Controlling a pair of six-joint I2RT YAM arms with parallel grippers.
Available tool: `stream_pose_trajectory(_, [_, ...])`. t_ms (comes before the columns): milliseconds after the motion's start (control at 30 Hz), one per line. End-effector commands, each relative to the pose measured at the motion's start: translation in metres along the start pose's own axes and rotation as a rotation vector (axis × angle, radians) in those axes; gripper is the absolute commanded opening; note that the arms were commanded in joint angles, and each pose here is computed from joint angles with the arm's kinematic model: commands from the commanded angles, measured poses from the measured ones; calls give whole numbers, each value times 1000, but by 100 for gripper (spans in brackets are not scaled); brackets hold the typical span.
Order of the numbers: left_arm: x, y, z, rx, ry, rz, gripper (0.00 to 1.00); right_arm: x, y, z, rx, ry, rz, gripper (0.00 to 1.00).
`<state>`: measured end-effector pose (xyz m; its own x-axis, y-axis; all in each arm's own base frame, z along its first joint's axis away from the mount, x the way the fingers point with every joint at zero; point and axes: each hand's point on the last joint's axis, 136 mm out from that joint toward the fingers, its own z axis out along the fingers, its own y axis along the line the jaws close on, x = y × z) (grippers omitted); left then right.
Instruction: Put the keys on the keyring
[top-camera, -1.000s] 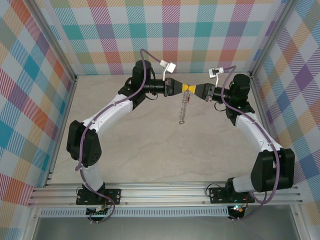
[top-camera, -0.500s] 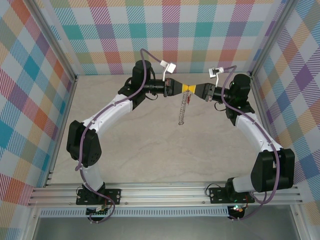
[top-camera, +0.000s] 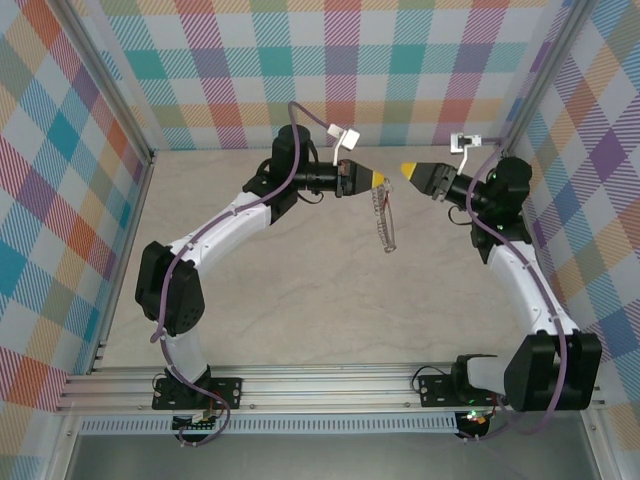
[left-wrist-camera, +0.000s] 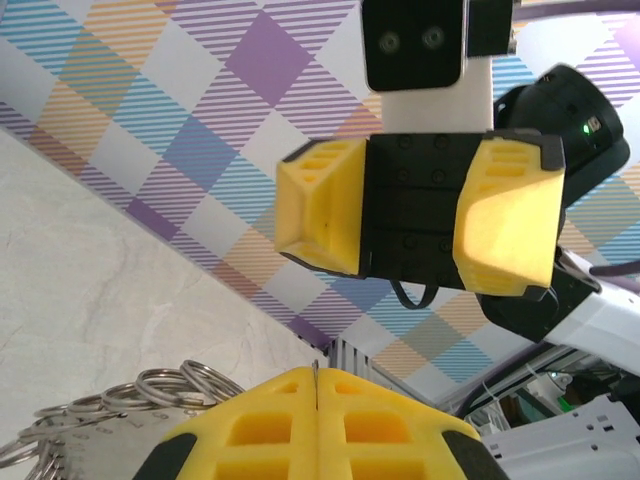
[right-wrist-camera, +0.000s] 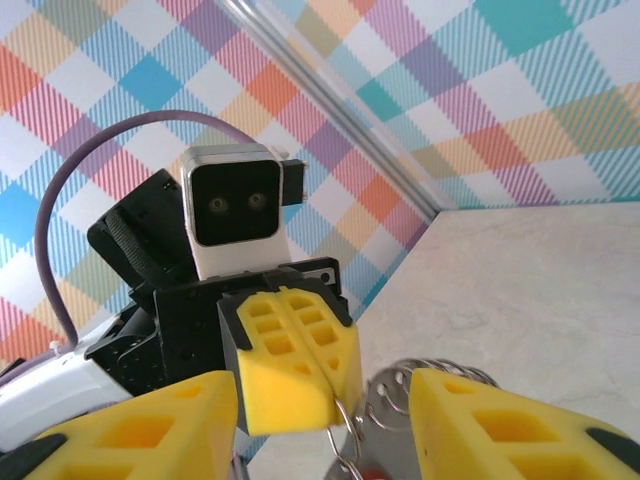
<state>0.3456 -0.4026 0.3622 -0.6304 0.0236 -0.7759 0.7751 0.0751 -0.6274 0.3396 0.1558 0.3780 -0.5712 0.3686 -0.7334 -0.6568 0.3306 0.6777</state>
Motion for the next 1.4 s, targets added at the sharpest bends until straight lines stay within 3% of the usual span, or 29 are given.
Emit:
stream_pose_trajectory(0, [-26,-40,-13,53,-73,91,0,5,-10,-8,58,-40,-17,52])
stream_pose_trajectory(167, [-33,-53,-17,69,-87,114,0,20,-3,-16,56,-30,-64,56])
stream_pose_trajectory(533, [-37,-60,-18,85,-91,125,0,23,16,-9,-38,0,-86,54])
stream_pose_trajectory(1100, [-37,-58,-14,84,-92,123,0,33,29,5,-97,45,-89,41])
stream_pose_trajectory(1367, [-37,-57,-12,86,-91,119,0,34,32,8,-102,55,-93,26])
